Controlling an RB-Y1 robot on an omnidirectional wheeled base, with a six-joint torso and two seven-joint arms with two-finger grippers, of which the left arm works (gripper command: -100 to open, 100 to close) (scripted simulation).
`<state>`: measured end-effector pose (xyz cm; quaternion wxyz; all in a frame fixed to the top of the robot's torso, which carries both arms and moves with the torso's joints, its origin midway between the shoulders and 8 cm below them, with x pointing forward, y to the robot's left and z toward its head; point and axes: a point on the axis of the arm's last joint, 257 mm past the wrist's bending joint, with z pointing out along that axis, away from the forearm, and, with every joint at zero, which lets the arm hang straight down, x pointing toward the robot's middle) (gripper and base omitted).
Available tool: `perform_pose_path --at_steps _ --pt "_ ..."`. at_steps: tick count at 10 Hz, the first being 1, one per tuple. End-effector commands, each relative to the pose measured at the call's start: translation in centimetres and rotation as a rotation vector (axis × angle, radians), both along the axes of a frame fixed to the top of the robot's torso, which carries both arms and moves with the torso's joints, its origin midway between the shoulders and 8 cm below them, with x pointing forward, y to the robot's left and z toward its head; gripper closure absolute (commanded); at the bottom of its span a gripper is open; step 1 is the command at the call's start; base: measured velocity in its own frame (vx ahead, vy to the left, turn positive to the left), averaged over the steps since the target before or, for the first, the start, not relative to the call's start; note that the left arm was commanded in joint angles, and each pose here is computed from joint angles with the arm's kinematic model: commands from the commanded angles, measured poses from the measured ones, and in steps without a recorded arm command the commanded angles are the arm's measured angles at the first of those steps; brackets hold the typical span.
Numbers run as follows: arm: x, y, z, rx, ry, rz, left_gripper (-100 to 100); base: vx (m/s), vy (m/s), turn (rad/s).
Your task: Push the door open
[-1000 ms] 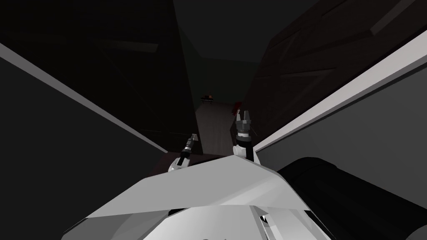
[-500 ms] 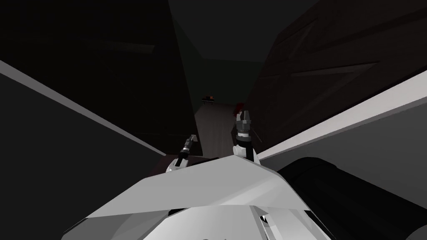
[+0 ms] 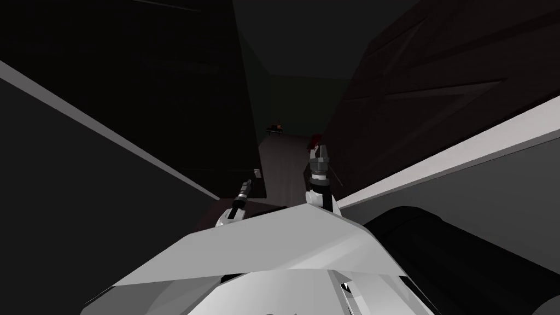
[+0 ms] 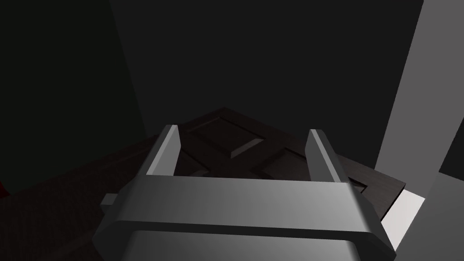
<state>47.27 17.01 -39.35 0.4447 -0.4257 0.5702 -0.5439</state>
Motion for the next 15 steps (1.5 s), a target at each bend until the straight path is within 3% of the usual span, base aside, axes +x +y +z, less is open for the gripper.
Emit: perform_pose_path --at_steps 1,4,5,10,15 --pt "-0.1 -0.2 0.0 -0.008 -0.001 -0.002 -100 -0.202 0.025 0.026" --pt "-0.4 -1.7 0.2 -0.044 -0.002 -0.008 -100 -0.221 -0.007 0.032" --pt "-0.3 -1.4 0.1 -0.035 0.000 -0.006 -100 -0.082 0.000 0.000" --pt "-0.3 -0.1 0.1 -0.016 -0.007 0.006 -100 0.163 -0.046 -0.021" --pt "-0.4 -0.3 0.2 -0.025 -0.013 0.017 -100 0.183 -0.043 -0.022"
